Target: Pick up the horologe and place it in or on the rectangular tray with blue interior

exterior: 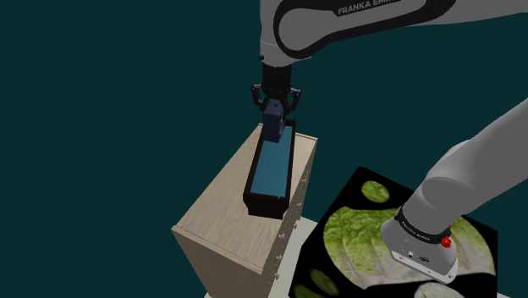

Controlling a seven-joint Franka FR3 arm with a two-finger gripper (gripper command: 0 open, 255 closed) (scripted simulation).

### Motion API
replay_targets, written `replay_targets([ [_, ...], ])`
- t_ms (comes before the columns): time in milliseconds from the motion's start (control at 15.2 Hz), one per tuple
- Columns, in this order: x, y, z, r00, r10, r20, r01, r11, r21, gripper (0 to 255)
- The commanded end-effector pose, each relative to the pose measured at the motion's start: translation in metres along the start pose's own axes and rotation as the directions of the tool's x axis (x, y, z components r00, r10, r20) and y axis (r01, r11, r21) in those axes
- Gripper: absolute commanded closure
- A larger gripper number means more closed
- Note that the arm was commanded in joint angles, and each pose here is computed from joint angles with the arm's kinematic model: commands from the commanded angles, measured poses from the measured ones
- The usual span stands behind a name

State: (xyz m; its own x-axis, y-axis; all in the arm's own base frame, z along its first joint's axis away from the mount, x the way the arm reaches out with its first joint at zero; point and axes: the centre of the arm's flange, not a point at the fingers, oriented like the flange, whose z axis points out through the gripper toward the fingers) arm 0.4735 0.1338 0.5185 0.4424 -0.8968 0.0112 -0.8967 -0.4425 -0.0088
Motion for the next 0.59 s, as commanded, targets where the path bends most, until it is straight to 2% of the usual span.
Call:
replay_targets([
  [0,0.001,0.001,0.011,1.000,0.000,0.000,0.000,1.000,0.000,255],
  [528,0.000,0.002,0.053,1.000,0.000,0.000,0.000,1.000,0.000,255],
])
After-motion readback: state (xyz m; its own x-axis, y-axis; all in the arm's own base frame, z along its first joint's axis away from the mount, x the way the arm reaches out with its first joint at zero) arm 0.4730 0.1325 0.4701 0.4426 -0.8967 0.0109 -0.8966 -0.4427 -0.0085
